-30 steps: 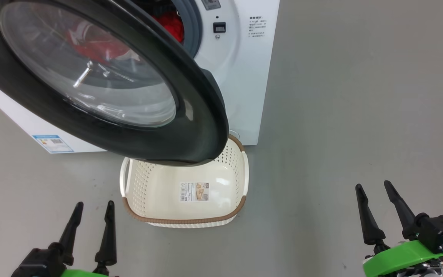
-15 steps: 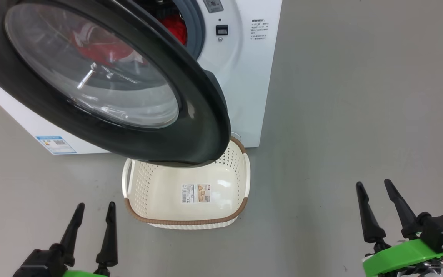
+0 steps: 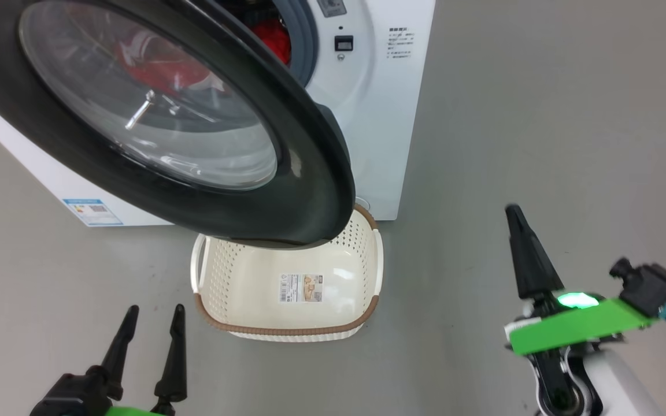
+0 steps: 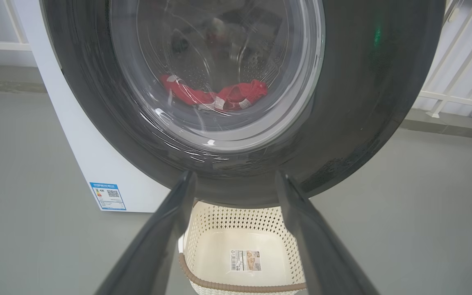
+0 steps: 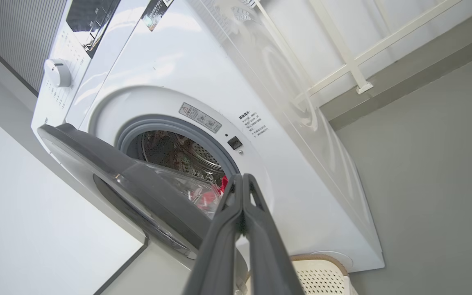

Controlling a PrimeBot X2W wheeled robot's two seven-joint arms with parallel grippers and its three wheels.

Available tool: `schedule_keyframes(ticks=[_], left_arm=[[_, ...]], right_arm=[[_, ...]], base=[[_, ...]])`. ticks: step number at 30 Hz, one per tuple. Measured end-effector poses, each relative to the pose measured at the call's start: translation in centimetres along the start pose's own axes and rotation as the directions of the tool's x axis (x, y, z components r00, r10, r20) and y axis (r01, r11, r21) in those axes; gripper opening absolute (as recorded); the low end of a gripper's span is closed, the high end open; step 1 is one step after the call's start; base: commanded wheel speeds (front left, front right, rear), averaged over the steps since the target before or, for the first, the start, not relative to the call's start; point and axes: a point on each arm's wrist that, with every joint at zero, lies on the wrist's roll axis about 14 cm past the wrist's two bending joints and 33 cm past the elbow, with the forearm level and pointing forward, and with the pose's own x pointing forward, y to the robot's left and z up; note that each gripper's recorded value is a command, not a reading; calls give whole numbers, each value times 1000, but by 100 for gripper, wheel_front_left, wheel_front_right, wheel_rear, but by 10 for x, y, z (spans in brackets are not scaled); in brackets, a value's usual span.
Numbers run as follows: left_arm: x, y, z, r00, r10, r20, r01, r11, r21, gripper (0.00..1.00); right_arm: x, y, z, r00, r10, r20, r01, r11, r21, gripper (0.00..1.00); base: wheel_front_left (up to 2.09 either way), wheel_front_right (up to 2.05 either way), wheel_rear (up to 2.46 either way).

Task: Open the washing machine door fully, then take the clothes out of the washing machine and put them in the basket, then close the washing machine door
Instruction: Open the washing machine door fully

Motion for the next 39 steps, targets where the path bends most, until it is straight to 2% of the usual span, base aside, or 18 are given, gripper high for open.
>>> schedule_keyframes(ticks=[5,7,12,16,24,30,35,39], left_arm=[[-2,0,-3,1000,2,-9,-2,1000,-3,100],[-2,0,-4,1000,2,-12,-2,1000,-5,100],[-3,2,-9,1000,10,-28,-10,1000,-9,100],[2,1,-10,999,9,-31,-10,1000,-15,100],[8,-1,-18,998,5,-55,-7,1000,-24,100],[8,0,-24,997,10,-74,-12,999,-29,100],[6,4,-28,996,24,-89,-28,999,-41,100],[6,5,-31,995,30,-97,-34,998,-43,100]], right_arm=[[25,20,-2,998,65,-22,-61,988,139,0],[30,23,-4,997,75,-32,-69,984,163,0],[56,47,-13,980,164,-111,-130,956,264,0],[77,69,-18,949,249,-195,-168,919,357,0],[103,103,-35,830,403,-385,-212,867,451,0],[118,98,-57,738,421,-527,-145,862,486,0],[122,98,-78,628,452,-634,-70,843,533,0],[127,99,-89,562,471,-680,-34,834,550,0]], base=[[0,0,0],[0,0,0],[0,0,0],[0,0,0],[0,0,0],[0,0,0],[0,0,0],[0,0,0]])
